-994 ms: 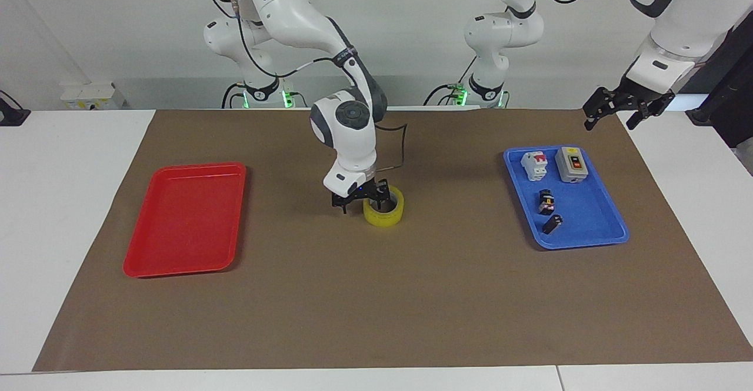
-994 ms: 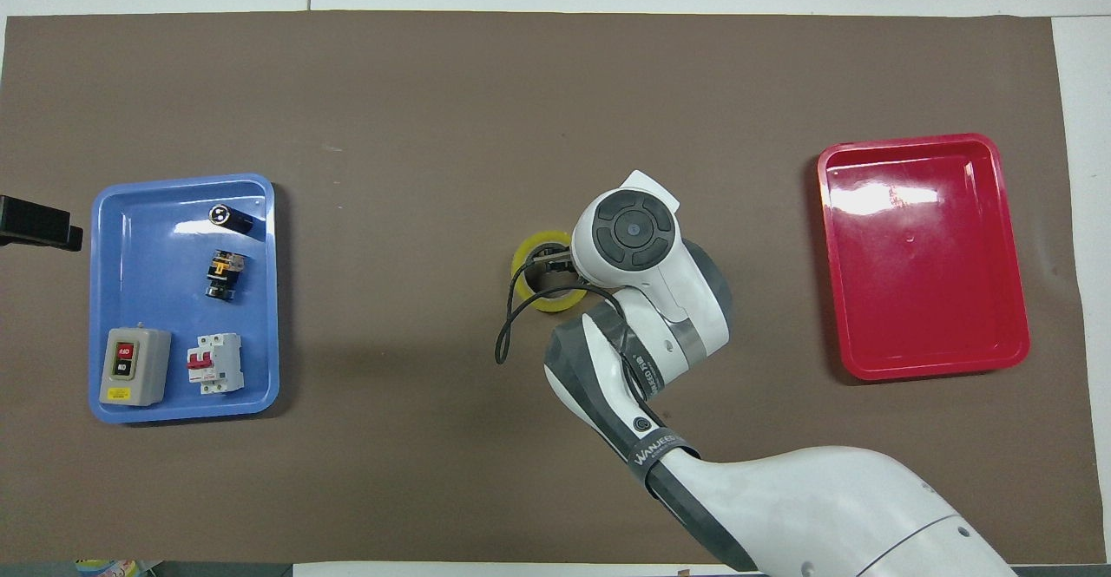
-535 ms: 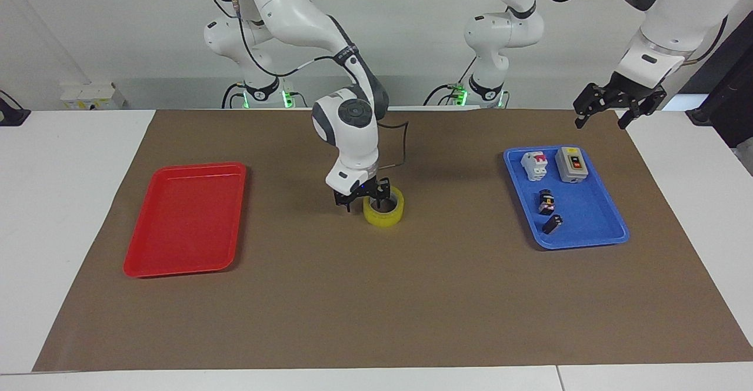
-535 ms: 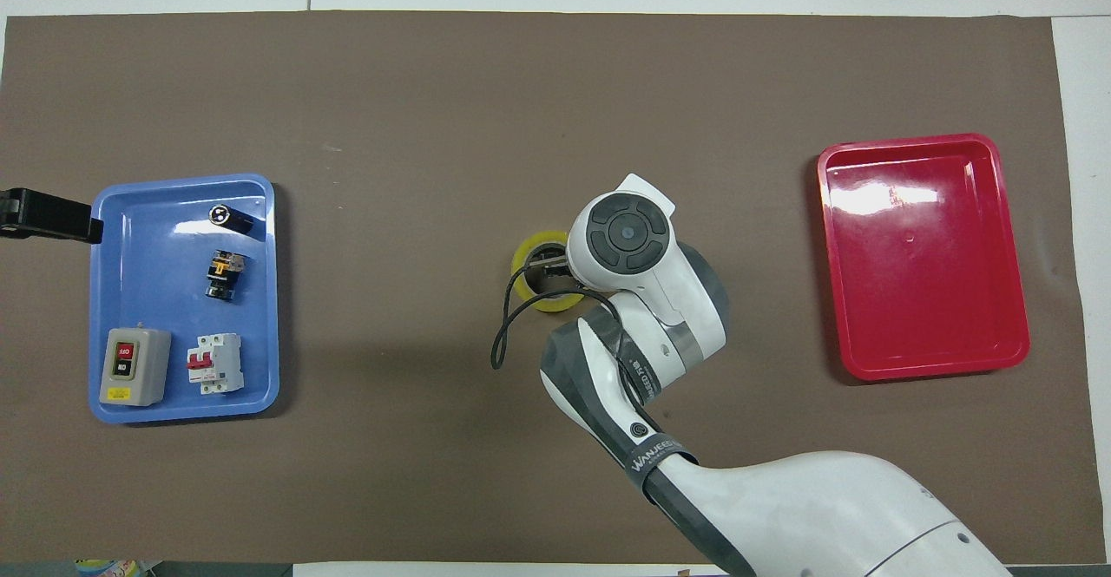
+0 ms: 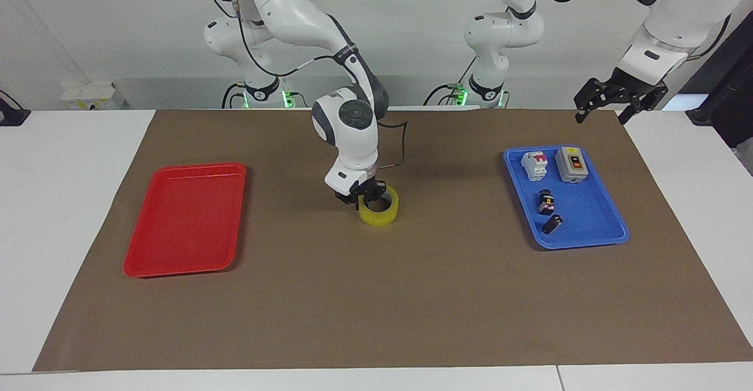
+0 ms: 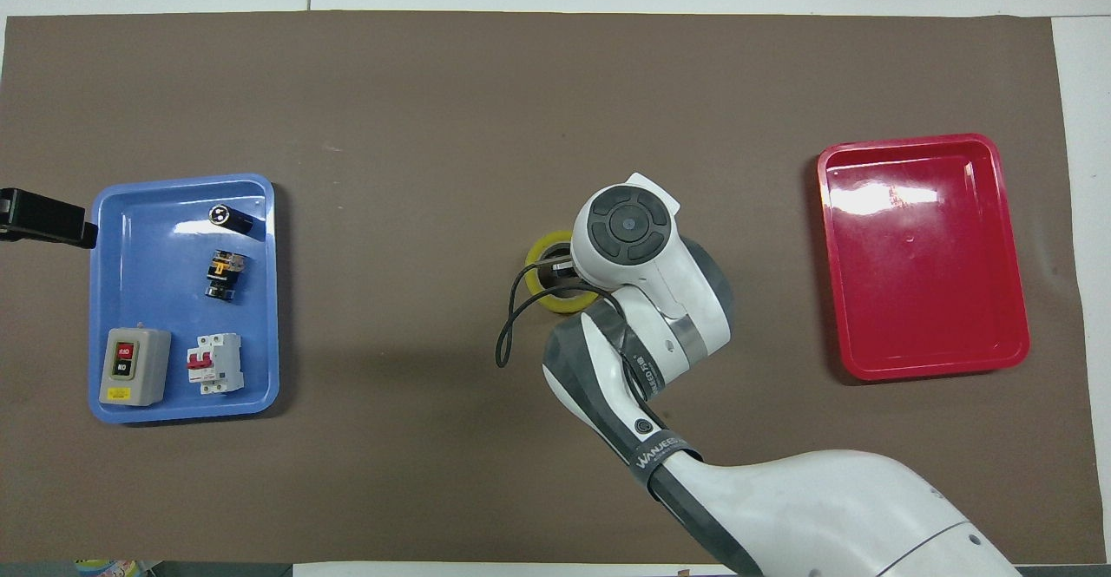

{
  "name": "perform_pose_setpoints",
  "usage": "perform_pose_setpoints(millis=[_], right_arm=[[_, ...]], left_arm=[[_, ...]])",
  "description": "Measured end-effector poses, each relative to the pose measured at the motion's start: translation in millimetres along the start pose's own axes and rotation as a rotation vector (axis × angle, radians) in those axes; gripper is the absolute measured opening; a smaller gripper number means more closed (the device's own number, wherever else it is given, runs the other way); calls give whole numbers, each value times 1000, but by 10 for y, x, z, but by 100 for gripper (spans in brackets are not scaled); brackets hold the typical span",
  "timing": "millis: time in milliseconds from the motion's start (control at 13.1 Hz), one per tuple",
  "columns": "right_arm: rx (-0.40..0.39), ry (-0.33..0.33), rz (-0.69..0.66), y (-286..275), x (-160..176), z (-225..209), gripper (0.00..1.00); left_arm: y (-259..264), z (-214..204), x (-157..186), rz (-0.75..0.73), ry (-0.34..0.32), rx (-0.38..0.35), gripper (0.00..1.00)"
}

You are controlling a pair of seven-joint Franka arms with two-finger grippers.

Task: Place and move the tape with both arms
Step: 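Grasp the tape roll with the right gripper while the left gripper retracts, then carry the tape into the red tray and open the right gripper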

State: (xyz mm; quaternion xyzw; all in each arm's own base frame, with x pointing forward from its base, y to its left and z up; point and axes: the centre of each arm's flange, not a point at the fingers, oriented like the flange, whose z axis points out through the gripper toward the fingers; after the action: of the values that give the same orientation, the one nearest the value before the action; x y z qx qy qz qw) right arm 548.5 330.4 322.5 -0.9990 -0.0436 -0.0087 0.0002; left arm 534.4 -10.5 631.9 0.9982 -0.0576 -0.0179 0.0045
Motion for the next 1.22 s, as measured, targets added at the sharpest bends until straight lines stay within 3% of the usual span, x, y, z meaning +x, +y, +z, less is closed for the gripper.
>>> perform_pose_setpoints(millis=[153, 459, 765, 994, 1224], right_arm=[[-2, 2, -9, 566, 230, -364, 21], [1, -31, -125, 2550, 414, -970, 21], [10, -43, -220, 4038, 174, -681, 21], [-7, 0, -263, 4576, -118, -295, 21], [-1, -17, -244, 4873, -405, -4, 21]], left_arm=[[-1, -7, 12, 0, 2, 0, 100], [-1, -7, 12, 0, 2, 0, 100], [-11, 0, 11, -2, 0, 0, 100], [-28, 0, 10, -5, 0, 0, 100], [-30, 0, 9, -5, 0, 0, 100]])
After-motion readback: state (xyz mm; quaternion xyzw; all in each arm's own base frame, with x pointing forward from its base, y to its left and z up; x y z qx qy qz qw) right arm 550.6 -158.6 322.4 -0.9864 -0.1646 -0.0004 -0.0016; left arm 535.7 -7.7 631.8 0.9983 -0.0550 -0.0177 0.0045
